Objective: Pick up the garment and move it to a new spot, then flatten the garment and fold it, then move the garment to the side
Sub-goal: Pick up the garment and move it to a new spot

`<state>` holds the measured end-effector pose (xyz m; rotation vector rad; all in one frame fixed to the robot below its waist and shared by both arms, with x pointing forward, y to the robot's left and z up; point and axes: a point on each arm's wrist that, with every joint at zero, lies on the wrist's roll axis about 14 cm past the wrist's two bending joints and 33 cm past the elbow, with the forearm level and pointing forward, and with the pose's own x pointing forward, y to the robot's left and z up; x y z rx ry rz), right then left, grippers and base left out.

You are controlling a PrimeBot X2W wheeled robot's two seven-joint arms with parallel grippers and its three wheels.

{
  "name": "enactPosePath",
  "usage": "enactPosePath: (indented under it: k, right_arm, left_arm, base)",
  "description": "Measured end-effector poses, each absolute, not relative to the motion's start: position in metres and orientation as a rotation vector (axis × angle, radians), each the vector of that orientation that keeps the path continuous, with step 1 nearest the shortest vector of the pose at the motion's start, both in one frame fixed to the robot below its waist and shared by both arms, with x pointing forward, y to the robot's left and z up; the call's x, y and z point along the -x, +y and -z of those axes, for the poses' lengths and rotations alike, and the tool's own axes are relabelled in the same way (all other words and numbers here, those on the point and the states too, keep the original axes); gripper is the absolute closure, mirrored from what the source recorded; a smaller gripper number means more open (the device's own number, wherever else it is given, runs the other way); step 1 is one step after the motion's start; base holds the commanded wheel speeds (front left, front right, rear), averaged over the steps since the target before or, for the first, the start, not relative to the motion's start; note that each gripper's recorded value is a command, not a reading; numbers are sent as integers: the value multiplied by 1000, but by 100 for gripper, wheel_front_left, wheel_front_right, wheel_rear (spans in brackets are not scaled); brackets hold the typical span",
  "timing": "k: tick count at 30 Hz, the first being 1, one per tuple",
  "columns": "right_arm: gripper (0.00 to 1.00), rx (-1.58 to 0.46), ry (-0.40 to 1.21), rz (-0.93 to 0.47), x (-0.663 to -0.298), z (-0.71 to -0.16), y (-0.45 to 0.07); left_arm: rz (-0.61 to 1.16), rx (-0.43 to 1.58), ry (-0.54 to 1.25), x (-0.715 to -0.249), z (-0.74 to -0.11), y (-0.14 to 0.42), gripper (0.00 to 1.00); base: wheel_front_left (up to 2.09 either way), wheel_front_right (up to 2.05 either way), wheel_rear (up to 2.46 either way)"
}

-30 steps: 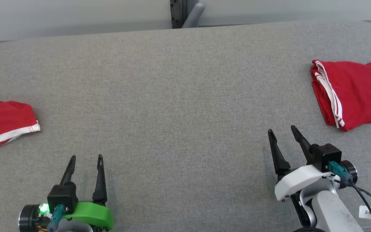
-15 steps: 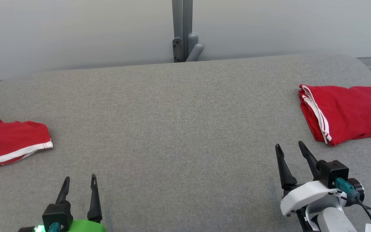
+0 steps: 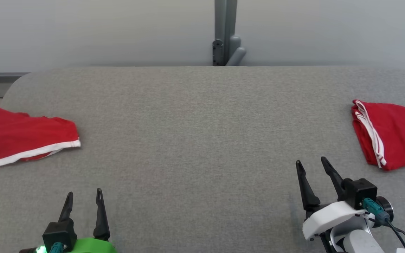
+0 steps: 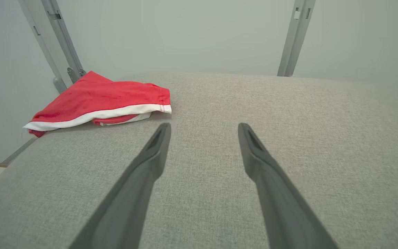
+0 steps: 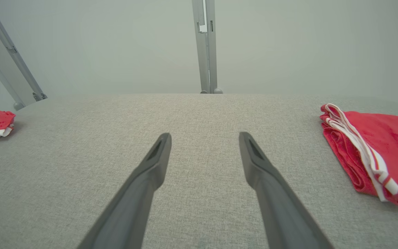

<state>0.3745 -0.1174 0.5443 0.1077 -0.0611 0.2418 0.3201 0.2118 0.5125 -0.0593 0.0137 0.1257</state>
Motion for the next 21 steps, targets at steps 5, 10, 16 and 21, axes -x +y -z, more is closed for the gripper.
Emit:
enactPosePath:
  k: [5, 10, 16, 21]
  right_arm:
    - [0, -115, -52, -336, -381, -543, -84]
    - [0, -152, -30, -457, -387, -540, -39]
    - [0, -136, -28, -638, -386, -542, 24]
    - [0, -114, -43, -803, -383, -547, 82]
  left_arm:
    - [-223, 65, 21, -304, -509, 239, 0]
    - [-368, 74, 39, -271, -502, 281, 0]
    - [-562, 78, 52, -219, -496, 325, 0]
    - [-718, 111, 65, -177, -490, 349, 0]
  base:
    - [0, 0, 0]
    - [0, 0, 0]
    - [0, 0, 0]
    - [0, 0, 0]
